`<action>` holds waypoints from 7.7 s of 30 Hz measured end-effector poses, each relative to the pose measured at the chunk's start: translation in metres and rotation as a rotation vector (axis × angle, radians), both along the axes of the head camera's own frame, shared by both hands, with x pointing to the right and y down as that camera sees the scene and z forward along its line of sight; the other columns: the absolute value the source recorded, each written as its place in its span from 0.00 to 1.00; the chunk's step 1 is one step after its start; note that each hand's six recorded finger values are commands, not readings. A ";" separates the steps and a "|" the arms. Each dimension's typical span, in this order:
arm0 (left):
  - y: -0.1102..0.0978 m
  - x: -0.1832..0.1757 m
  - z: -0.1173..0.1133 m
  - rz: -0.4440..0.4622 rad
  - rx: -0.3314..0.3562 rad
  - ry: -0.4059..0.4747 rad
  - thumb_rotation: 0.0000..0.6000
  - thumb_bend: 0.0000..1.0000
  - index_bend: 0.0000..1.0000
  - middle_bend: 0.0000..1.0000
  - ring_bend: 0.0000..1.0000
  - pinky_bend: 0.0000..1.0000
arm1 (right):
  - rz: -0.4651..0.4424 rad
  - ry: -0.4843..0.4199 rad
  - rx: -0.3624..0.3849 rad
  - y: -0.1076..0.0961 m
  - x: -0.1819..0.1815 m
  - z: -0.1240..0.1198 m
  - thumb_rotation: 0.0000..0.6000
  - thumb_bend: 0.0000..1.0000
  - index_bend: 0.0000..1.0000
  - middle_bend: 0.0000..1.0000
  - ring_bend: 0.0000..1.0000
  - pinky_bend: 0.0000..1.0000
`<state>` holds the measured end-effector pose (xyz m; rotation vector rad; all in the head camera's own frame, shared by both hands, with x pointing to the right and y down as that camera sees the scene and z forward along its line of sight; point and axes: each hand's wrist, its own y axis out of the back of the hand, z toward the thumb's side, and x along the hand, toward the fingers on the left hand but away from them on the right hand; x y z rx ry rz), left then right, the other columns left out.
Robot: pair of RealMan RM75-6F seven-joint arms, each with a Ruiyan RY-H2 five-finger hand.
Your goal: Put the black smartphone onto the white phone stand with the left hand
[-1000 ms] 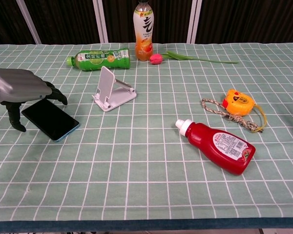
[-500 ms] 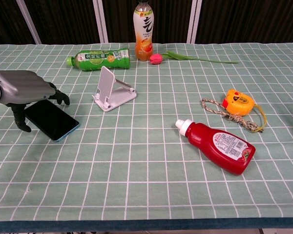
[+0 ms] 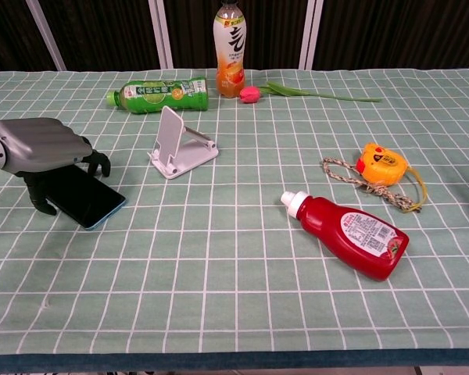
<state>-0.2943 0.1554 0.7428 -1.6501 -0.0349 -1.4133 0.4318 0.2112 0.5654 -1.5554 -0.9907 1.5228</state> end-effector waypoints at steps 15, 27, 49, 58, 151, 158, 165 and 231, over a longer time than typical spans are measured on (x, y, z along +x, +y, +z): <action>0.004 -0.001 0.002 -0.007 -0.012 0.010 1.00 0.12 0.32 0.39 0.27 0.37 | -0.001 0.001 0.000 0.000 0.000 0.000 1.00 0.30 0.05 0.00 0.00 0.18; 0.006 -0.003 -0.001 -0.023 -0.007 0.039 1.00 0.24 0.49 0.58 0.44 0.52 | -0.001 0.000 0.001 0.000 0.000 0.000 1.00 0.31 0.05 0.00 0.00 0.18; -0.022 0.013 -0.033 -0.467 0.066 0.298 1.00 0.24 0.51 0.59 0.45 0.54 | 0.000 -0.005 0.000 0.000 0.000 0.000 1.00 0.31 0.05 0.00 0.00 0.18; -0.035 0.036 -0.047 -0.748 0.111 0.473 1.00 0.24 0.50 0.59 0.45 0.55 | -0.001 -0.006 -0.001 0.000 0.000 0.000 1.00 0.31 0.05 0.00 0.00 0.18; -0.035 0.092 -0.013 -1.463 -0.056 0.857 1.00 0.24 0.49 0.59 0.45 0.55 | -0.002 -0.011 -0.008 0.000 0.001 0.000 1.00 0.31 0.05 0.00 0.00 0.18; -0.036 0.092 -0.012 -1.471 -0.058 0.864 1.00 0.24 0.49 0.59 0.45 0.55 | -0.002 -0.012 -0.008 0.000 0.001 0.000 1.00 0.31 0.05 0.00 0.00 0.18; -0.036 0.094 -0.011 -1.468 -0.067 0.878 1.00 0.24 0.49 0.59 0.45 0.55 | -0.002 -0.012 -0.008 0.000 0.001 0.000 1.00 0.31 0.05 0.00 0.00 0.18; -0.028 0.082 -0.020 -1.361 -0.090 0.829 1.00 0.20 0.05 0.05 0.00 0.09 | -0.004 -0.012 -0.006 0.001 0.001 0.000 1.00 0.31 0.05 0.00 0.00 0.18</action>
